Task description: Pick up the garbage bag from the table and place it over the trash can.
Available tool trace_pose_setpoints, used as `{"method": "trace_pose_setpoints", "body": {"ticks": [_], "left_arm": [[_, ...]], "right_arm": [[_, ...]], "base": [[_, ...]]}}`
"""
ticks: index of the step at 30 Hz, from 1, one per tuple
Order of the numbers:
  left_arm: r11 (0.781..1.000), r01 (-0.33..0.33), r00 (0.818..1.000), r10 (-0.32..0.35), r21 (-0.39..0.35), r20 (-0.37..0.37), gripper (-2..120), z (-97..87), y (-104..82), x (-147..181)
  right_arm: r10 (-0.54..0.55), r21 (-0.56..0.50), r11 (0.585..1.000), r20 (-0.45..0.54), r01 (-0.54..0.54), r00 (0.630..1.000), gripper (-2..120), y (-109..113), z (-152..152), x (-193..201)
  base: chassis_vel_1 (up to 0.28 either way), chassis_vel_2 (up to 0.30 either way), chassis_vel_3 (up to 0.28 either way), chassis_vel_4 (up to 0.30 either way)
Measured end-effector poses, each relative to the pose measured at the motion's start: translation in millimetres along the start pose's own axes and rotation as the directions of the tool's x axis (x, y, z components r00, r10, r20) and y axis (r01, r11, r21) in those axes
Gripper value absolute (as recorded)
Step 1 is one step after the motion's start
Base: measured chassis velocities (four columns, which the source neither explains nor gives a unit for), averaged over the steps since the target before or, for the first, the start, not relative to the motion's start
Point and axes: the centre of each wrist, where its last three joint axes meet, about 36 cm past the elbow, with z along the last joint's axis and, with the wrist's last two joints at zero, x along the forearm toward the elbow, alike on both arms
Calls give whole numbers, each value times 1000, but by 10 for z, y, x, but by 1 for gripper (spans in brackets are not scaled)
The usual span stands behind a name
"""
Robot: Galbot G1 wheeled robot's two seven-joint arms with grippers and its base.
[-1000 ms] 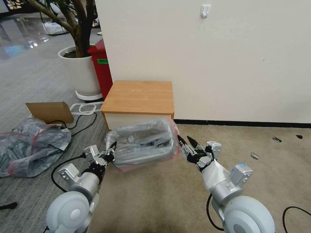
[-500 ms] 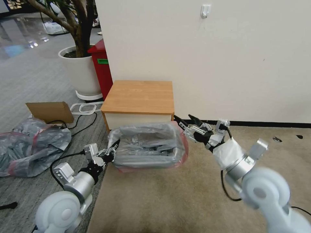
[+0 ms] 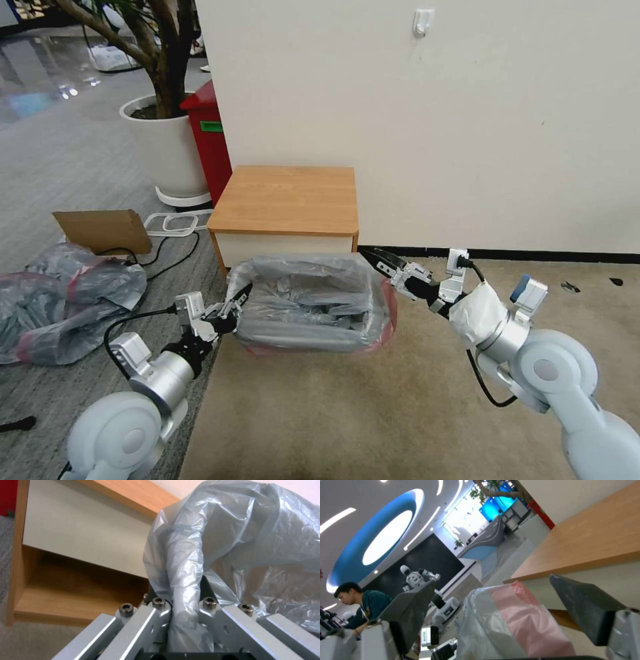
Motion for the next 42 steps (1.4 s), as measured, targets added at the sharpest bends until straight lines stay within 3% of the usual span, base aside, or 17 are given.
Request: {"method": "trace_pose_setpoints", "body": {"ticks": [7, 14, 15, 17, 21, 28, 36, 42], "left_arm": [[1000, 0, 1000, 0, 6, -1, 5, 6, 3, -2], [1000, 3, 1000, -3, 10, -2, 5, 13, -1, 0], [1000, 4, 1000, -4, 10, -1, 5, 12, -1, -1], [1000, 4, 1000, -4, 10, -1, 5, 11, -2, -1], [1000, 7, 1000, -7, 13, 1, 5, 17, -7, 2], [1000, 6, 1000, -6, 14, 3, 5, 20, -24, 12], [1000, -6, 1000, 6, 17, 4, 5, 24, -80, 31], [999, -16, 1000, 16, 28, 0, 5, 55, -134, 68]], "right_arm": [[1, -32, 999, 6, -1, 1000, 78, -23, 45, 2], [-4, -52, 999, 8, 5, 1000, 53, -20, 87, -14], [-6, -57, 998, 9, 7, 1000, 45, -16, 102, -24], [-8, -59, 998, 10, 9, 1000, 41, -12, 110, -30], [-11, -63, 998, 11, 12, 1000, 22, -2, 128, -46], [-14, -64, 998, 16, 15, 1000, 0, 10, 130, -53], [35, -72, 997, 31, -33, 999, 0, -18, 132, -95], [159, -91, 984, 26, -156, 987, 0, -163, 148, -184]], "base": [[0, 0, 0, 0], [0, 0, 0, 0], [0, 0, 0, 0], [0, 0, 0, 0], [0, 0, 0, 0], [0, 0, 0, 0], [0, 0, 0, 0], [0, 0, 0, 0]]}}
